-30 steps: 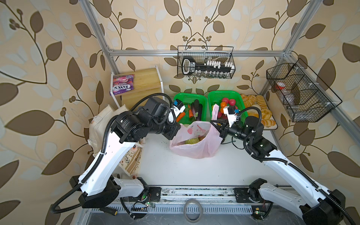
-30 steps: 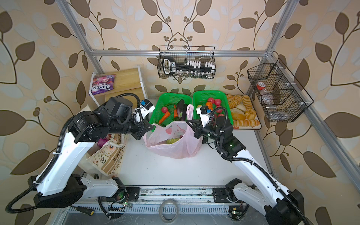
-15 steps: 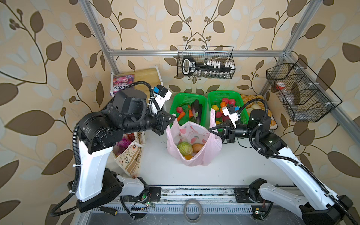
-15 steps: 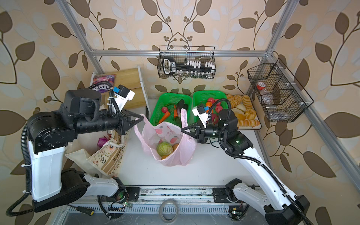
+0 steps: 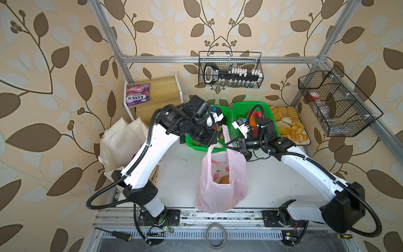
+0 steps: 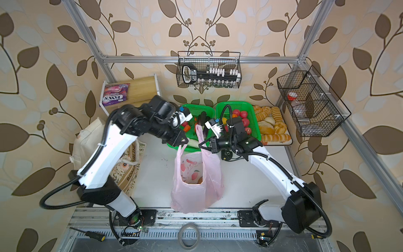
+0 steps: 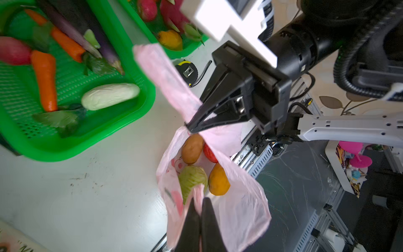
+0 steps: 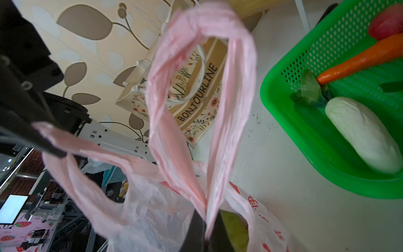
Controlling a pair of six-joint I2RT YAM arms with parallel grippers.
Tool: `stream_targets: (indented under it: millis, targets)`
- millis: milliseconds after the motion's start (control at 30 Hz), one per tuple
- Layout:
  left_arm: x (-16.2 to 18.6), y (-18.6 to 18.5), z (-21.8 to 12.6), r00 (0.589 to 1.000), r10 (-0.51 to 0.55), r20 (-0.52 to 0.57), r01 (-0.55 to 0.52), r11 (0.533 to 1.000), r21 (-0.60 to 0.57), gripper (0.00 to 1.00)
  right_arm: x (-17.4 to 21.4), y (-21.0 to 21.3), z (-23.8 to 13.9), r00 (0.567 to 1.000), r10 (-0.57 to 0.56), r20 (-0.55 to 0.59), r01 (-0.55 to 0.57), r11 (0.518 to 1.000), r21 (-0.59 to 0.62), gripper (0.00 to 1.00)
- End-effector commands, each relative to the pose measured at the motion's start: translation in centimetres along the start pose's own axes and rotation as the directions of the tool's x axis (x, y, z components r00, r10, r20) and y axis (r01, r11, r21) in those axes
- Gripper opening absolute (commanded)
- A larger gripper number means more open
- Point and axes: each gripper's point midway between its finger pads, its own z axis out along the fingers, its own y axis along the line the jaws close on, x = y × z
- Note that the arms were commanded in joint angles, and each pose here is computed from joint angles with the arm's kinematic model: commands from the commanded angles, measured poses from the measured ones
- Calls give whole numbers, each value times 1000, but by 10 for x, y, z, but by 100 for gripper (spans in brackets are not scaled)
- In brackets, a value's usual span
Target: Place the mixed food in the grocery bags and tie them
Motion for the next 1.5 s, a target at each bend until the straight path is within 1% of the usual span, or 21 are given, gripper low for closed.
stream_targets:
  millis: [0,133,267,367,433,500,567,667,733,800,1167,1333,1467]
  targets:
    - [-18,-24,-20,986,121,115,-132,986,99,0,-12,17,2,996,-82,16,83,996,-31,0]
    - [-33,-26,-13,977,161,142,-178,978,109,0,-10,26,5,995,-97,9,98,991,-90,0]
    - [-46,-37,-11,965,187,181,-217,963,159,0,-9,27,4,996,-91,6,91,989,-120,2]
    - [-55,-40,-8,957,203,209,-241,955,175,0,-9,39,0,993,-120,13,121,976,-181,3]
    - [-57,-39,-4,956,209,208,-246,954,173,0,-8,47,-4,989,-144,22,146,966,-215,4]
    - [-58,-35,1,959,208,195,-240,958,160,0,-7,47,-9,986,-161,35,165,962,-218,5]
    - [-58,-31,5,961,208,184,-236,961,144,0,-5,45,-14,986,-162,39,167,962,-218,5]
    - [-60,-27,9,961,210,181,-235,963,130,0,0,49,-19,984,-175,32,177,951,-255,7]
    - [-63,-31,8,958,213,194,-243,959,145,0,3,57,-22,981,-192,24,190,935,-300,10]
    - [-66,-33,8,955,215,205,-249,956,157,0,5,65,-25,978,-209,25,205,919,-336,15]
    - [-68,-37,7,952,221,213,-259,950,175,0,11,75,-37,968,-248,38,244,899,-363,44]
    - [-66,-45,5,949,229,218,-276,935,220,0,11,74,-36,968,-248,41,245,900,-361,49]
    - [-66,-47,4,947,232,221,-281,933,226,0,9,72,-34,970,-239,41,238,904,-354,52]
